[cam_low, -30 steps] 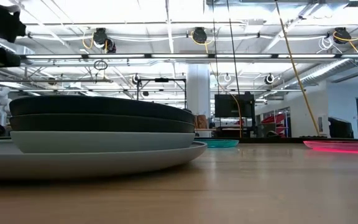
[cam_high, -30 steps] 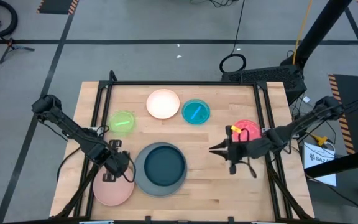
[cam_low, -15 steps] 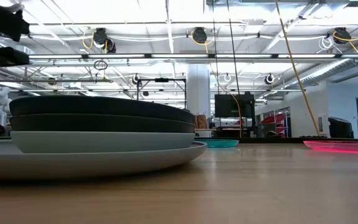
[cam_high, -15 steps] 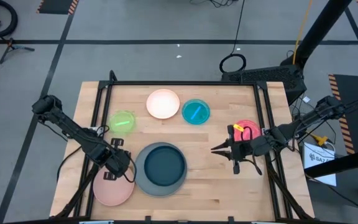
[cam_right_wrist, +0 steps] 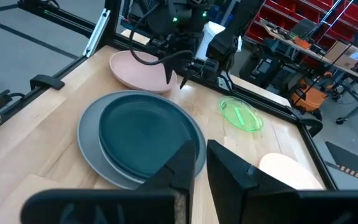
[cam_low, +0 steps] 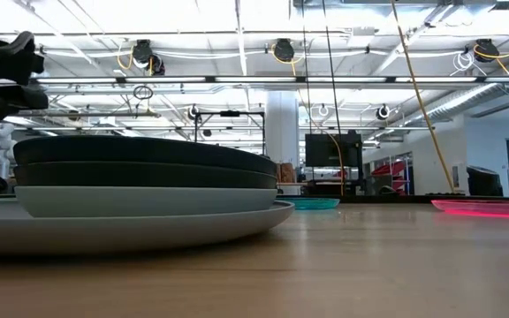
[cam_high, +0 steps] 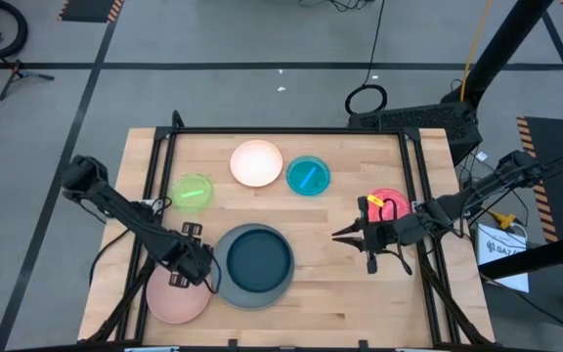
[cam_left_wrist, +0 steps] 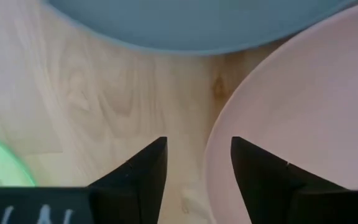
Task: Stack plastic plates
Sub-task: Stack the orange plate on top of the black plate
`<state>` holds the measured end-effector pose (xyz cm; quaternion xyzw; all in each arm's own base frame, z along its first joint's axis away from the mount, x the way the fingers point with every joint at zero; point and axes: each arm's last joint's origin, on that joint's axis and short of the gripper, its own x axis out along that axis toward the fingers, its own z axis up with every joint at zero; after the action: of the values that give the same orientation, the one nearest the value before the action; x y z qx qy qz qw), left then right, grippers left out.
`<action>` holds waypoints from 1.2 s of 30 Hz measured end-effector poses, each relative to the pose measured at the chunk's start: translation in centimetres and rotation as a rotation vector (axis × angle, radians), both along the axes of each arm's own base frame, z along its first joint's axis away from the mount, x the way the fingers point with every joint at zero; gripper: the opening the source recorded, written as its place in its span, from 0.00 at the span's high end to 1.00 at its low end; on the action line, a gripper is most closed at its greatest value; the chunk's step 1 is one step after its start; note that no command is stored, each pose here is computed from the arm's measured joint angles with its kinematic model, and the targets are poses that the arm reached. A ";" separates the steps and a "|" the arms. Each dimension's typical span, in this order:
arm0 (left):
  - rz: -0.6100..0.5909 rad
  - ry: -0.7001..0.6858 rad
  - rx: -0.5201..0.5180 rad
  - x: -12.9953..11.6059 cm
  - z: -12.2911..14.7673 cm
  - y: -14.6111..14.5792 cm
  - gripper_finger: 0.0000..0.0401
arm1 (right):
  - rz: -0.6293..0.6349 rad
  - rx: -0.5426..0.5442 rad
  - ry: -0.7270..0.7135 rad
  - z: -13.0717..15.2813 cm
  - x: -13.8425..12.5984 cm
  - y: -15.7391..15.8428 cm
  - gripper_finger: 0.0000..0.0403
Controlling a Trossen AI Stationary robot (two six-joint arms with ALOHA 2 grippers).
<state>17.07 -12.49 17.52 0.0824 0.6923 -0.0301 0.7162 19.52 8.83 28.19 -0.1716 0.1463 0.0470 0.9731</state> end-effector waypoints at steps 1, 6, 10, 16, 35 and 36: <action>0.000 0.000 0.000 0.1 -0.1 -0.1 0.54 | 0.000 0.000 0.000 0.0 0.0 0.0 0.92; -0.002 0.003 0.002 0.4 -0.6 -0.3 0.54 | 0.000 0.000 0.000 0.0 0.0 0.0 0.92; -0.008 0.004 0.002 0.6 -0.9 -0.4 0.54 | 0.000 -0.001 0.002 0.0 0.0 0.0 0.92; -0.008 0.008 0.005 0.7 -1.2 -0.5 0.54 | 0.000 -0.001 0.002 0.0 0.0 0.0 0.92; 0.027 -0.036 -0.030 1.1 -1.2 -0.8 0.54 | 0.000 -0.001 0.004 0.0 0.0 0.0 0.92; 0.028 -0.036 -0.030 1.1 -1.2 -0.8 0.54 | 0.000 -0.001 0.004 0.0 0.0 0.0 0.92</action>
<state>18.18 -13.31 16.34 0.0623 0.6797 -0.0291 0.7303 19.51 8.83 28.15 -0.1722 0.1481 0.0474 0.9727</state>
